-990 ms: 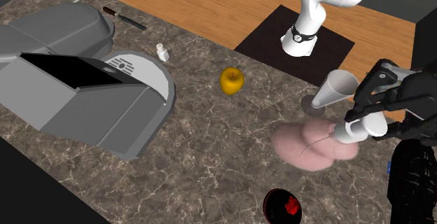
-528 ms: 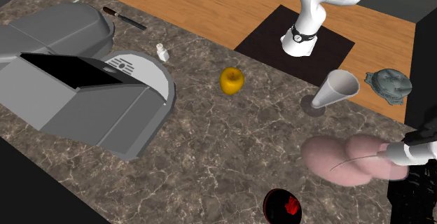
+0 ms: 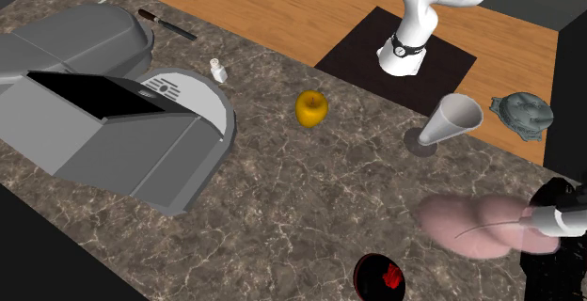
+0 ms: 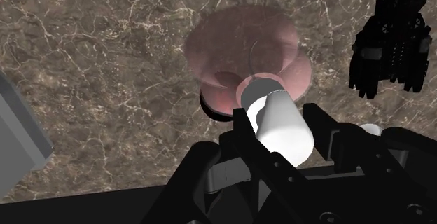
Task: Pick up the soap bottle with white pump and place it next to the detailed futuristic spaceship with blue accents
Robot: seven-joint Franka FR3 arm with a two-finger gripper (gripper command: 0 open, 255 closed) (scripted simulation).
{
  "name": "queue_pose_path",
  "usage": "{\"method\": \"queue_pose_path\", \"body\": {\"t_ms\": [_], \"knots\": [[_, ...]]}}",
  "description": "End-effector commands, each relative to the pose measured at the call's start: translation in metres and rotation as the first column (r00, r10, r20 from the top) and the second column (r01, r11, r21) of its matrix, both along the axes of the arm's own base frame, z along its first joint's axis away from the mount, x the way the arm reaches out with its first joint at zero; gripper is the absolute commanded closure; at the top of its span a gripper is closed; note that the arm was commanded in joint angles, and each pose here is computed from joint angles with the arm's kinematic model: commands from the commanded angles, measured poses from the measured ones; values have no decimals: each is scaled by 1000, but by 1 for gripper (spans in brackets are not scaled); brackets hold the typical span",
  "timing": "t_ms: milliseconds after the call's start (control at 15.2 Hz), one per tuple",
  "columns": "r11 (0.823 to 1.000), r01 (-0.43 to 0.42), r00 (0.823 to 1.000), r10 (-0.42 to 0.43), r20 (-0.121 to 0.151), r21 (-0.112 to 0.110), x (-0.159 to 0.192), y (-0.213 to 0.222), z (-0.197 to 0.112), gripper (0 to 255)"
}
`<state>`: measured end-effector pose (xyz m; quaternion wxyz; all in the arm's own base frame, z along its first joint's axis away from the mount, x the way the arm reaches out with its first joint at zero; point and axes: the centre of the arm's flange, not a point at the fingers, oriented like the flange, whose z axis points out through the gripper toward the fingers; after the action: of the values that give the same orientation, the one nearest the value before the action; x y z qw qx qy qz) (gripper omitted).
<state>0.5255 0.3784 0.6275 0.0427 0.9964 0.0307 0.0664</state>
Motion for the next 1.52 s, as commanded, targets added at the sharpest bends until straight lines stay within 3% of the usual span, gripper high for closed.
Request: {"method": "queue_pose_path", "body": {"t_ms": [0, 1452], "knots": [[1000, 0, 1000, 0, 2, 1, 0, -1, -10, 255], [1000, 0, 1000, 0, 2, 1, 0, -1, -126, 255]]}}
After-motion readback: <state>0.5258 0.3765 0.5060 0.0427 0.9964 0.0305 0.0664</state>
